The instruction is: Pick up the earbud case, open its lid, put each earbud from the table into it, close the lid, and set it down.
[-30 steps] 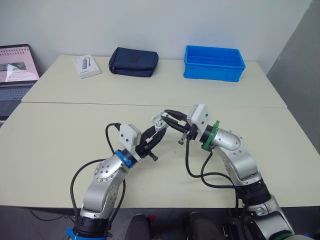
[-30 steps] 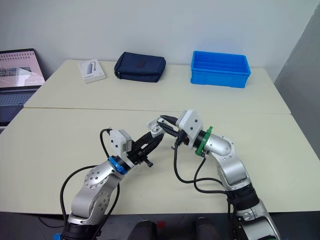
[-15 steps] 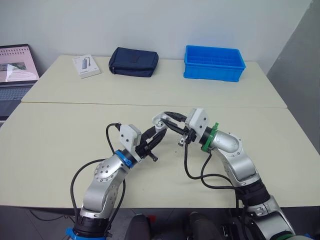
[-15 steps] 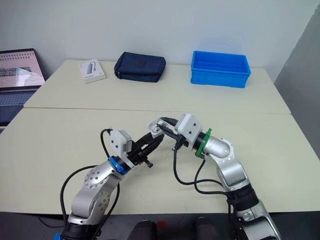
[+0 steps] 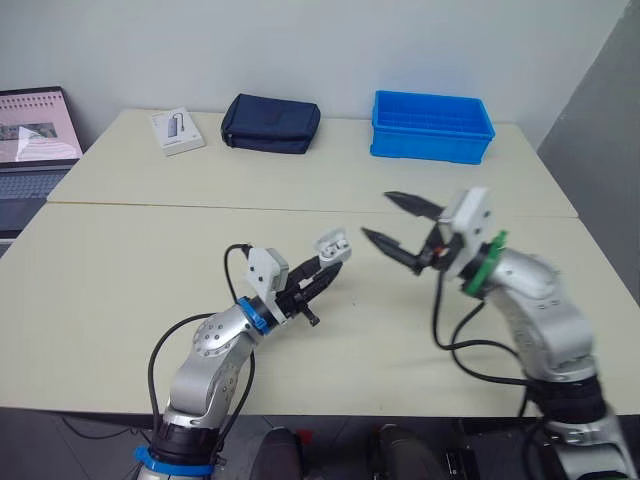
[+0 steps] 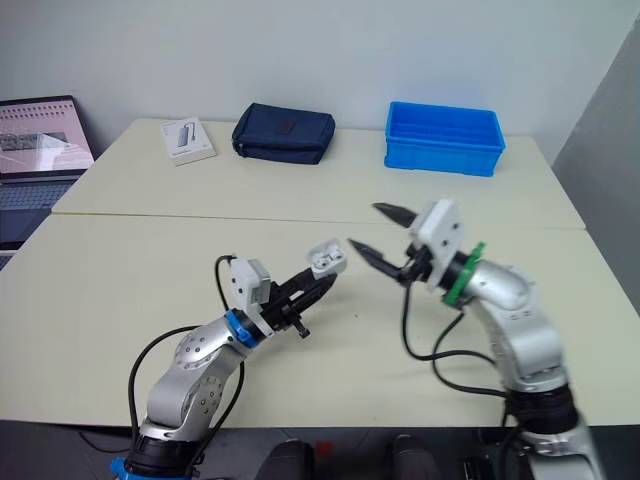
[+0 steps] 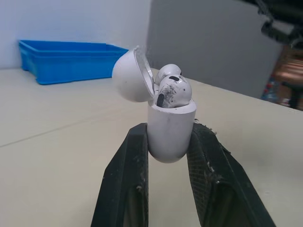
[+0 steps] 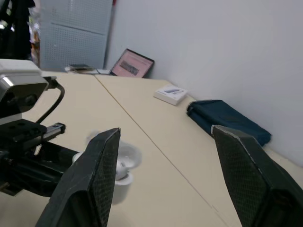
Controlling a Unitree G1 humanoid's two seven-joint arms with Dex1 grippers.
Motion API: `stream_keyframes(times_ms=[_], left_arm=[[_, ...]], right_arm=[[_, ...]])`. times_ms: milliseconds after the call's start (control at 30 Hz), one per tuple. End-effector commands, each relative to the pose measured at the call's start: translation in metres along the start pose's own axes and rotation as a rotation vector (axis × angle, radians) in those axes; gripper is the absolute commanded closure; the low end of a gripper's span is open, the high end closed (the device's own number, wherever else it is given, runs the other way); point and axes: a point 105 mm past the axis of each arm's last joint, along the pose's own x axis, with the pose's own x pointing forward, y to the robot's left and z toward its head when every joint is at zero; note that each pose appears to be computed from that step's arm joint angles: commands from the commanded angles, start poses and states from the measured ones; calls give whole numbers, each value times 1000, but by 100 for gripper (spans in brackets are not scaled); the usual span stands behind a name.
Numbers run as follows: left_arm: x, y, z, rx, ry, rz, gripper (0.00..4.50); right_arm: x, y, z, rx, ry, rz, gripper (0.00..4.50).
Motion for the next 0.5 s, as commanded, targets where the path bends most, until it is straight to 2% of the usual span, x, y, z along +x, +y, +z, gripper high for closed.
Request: stream_keyframes(times_ms=[33, 133, 367, 500], left_arm=[[13, -21, 10, -29, -17, -209, 374], [17, -35, 11, -52, 17, -378, 374], [16, -48, 9, -72, 98, -617, 374], [14, -51, 8, -90, 118, -658, 374]], right_arm=[[-16, -14, 12, -38, 62, 24, 132], [-26, -22, 5, -44, 165, 97, 192], [-30, -8, -15, 8, 320, 346, 449], [-28, 10, -18, 46, 335, 480, 450]])
